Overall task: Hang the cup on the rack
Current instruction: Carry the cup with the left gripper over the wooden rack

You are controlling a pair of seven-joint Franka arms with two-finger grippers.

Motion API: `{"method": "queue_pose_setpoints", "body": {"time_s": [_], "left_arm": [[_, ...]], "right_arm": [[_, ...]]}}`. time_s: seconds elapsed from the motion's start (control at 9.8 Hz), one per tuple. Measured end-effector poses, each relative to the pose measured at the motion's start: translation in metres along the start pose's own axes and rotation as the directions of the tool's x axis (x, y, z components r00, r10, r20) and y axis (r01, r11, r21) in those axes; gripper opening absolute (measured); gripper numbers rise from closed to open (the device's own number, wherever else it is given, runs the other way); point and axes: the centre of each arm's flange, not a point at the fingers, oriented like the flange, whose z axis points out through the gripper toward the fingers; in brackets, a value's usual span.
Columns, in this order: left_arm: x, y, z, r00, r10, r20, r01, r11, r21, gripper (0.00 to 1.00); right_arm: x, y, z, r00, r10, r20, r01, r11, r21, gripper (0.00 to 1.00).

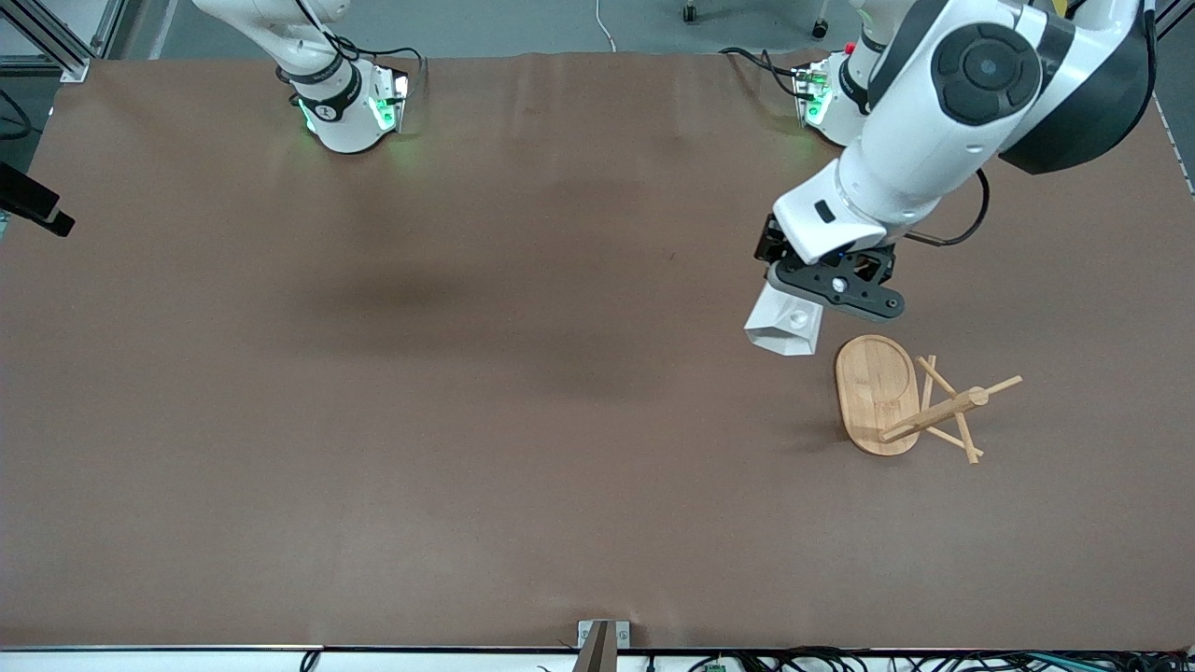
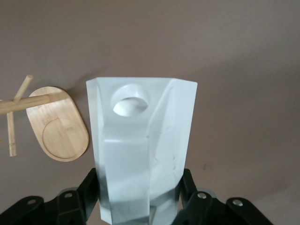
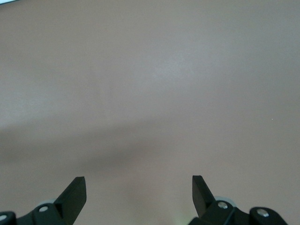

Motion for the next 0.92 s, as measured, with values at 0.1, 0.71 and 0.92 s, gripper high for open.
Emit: {"method": "queue_pose_setpoints", "body": {"time_s": [0.1, 0.71, 0.92], "left_arm": [[-0.006, -0.013, 0.015, 1.0, 0.007, -0.002, -0.007, 1.0, -0.013, 0.72], [-0.03, -0.11, 0.054, 0.999, 0.048, -0.004, -0.048, 0.998, -0.034, 0.72], [-0.028, -0.112, 0.076, 0.999, 0.051, 0.0, -0.051, 0.998, -0.038, 0.72]], "right_arm": [[0.0, -0.001, 0.0, 1.0, 0.005, 0.0, -0.005, 1.0, 0.0, 1.0], [0.001, -0.003, -0.007, 1.0, 0.004, -0.021, -0.003, 1.0, 0.002, 1.0], [0.006, -0.004, -0.005, 1.0, -0.018, -0.023, 0.018, 1.0, 0.002, 1.0]]}}
